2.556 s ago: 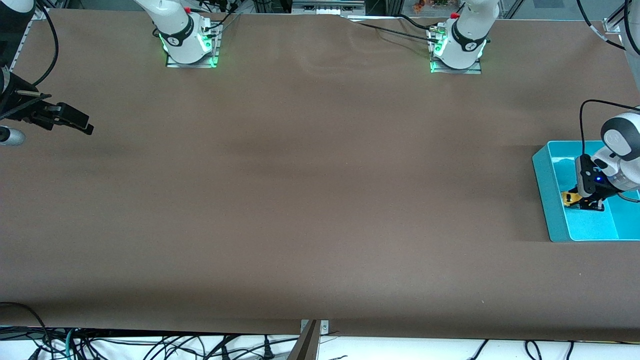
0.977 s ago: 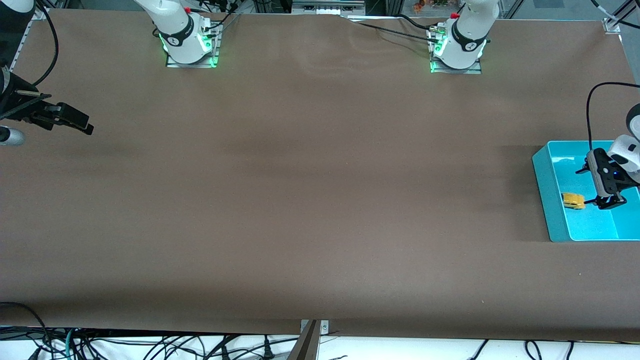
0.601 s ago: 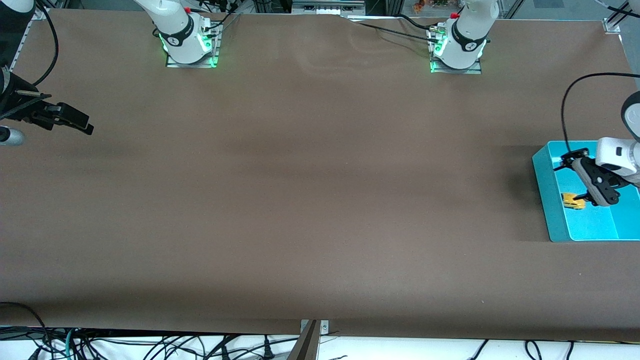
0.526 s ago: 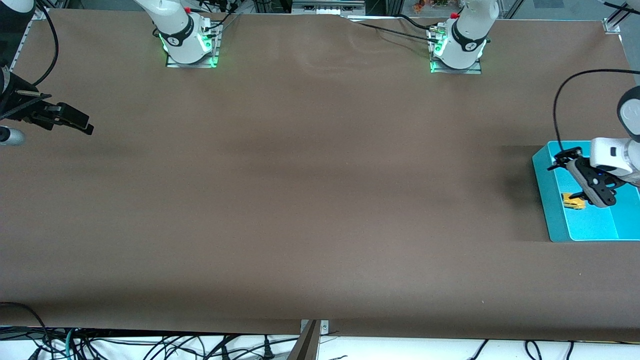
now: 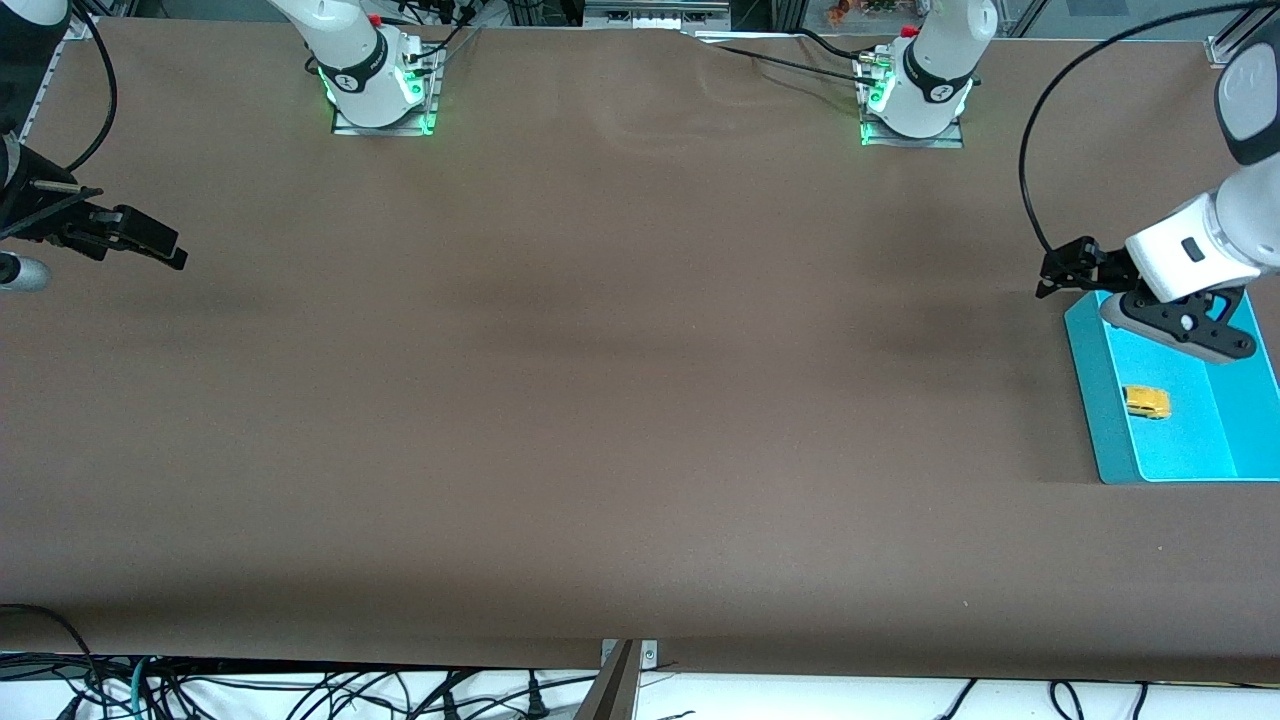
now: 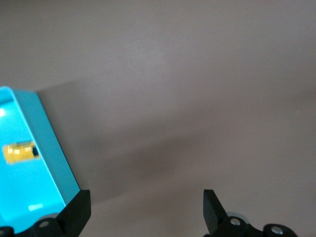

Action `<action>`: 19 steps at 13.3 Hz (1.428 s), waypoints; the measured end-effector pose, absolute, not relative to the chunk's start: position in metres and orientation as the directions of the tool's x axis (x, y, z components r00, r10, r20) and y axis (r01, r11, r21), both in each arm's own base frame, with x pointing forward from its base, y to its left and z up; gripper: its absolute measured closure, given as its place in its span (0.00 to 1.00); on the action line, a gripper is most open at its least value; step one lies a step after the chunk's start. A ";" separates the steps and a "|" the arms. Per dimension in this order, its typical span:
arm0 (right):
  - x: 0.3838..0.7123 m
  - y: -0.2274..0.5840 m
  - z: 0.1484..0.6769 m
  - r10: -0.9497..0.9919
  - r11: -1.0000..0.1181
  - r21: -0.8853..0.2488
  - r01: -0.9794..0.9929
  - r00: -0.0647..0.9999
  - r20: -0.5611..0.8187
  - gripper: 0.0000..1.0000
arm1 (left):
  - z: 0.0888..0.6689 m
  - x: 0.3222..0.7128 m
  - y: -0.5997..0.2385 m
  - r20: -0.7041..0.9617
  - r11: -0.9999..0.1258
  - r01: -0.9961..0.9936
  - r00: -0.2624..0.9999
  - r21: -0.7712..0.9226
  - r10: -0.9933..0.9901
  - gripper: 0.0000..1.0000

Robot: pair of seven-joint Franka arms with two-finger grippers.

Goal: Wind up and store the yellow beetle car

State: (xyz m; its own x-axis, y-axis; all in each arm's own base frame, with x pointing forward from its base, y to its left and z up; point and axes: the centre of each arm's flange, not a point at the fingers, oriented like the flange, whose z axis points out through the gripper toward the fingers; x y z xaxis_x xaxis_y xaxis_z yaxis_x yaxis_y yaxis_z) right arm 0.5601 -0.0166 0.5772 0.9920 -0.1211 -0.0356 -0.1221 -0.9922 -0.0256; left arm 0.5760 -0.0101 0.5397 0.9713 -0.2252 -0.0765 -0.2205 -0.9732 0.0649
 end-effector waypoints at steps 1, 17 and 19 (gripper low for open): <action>0.560 -0.017 0.577 -0.121 -0.992 -0.026 -0.122 0.992 -0.036 0.00 | 0.550 0.569 -0.011 -0.091 -0.986 -0.155 0.983 0.058 -0.160 0.00; 0.562 -0.017 0.574 -0.122 -0.992 -0.025 -0.123 0.992 -0.039 0.00 | 0.605 0.553 -0.003 -0.095 -0.995 0.097 0.991 0.031 0.094 0.00; 0.562 -0.017 0.573 -0.122 -0.992 -0.025 -0.123 0.992 -0.039 0.00 | 0.603 0.554 -0.002 -0.099 -0.995 0.097 0.991 0.031 0.093 0.00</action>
